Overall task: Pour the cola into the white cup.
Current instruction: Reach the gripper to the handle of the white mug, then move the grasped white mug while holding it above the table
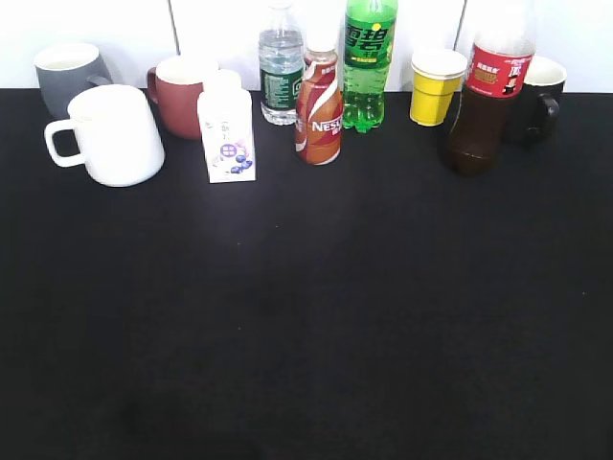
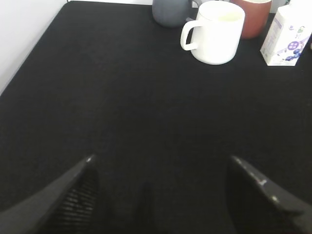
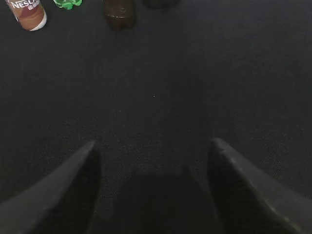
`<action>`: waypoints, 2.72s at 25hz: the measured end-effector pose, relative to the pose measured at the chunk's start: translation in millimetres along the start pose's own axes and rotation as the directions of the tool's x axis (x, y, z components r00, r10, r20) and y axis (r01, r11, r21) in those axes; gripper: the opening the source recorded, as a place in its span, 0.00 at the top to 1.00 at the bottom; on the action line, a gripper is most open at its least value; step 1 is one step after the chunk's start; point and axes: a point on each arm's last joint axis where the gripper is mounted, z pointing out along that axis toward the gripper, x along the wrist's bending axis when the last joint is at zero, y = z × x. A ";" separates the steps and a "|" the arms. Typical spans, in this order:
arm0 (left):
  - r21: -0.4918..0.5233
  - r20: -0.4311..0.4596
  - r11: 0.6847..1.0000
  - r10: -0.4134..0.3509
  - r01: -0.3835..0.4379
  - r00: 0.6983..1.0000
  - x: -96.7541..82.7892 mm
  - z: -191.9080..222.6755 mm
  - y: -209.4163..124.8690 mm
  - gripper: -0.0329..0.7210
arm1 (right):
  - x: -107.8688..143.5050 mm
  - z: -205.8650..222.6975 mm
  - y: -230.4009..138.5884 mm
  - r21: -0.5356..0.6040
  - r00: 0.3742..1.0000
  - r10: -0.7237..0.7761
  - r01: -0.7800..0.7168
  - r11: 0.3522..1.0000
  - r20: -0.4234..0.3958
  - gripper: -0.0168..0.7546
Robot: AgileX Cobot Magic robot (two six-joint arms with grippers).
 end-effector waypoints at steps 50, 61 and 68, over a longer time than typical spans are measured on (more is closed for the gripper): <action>-0.261 0.125 0.963 0.102 -0.067 0.987 -24.8 397.8 23.4 0.91 | 0.0 0.0 0.0 0.000 1.000 0.000 0.000 1.000 0.000 0.30; -0.349 0.236 0.933 0.177 -0.086 0.955 -32.4 269.4 21.9 0.91 | 1.6 0.5 28.0 -0.276 1.000 0.011 -0.017 0.961 -0.022 0.30; -0.350 0.290 0.929 0.228 -0.118 0.929 -38.6 267.5 20.4 0.91 | -11.9 127.1 51.2 -0.464 0.998 -0.034 0.055 0.884 0.052 0.30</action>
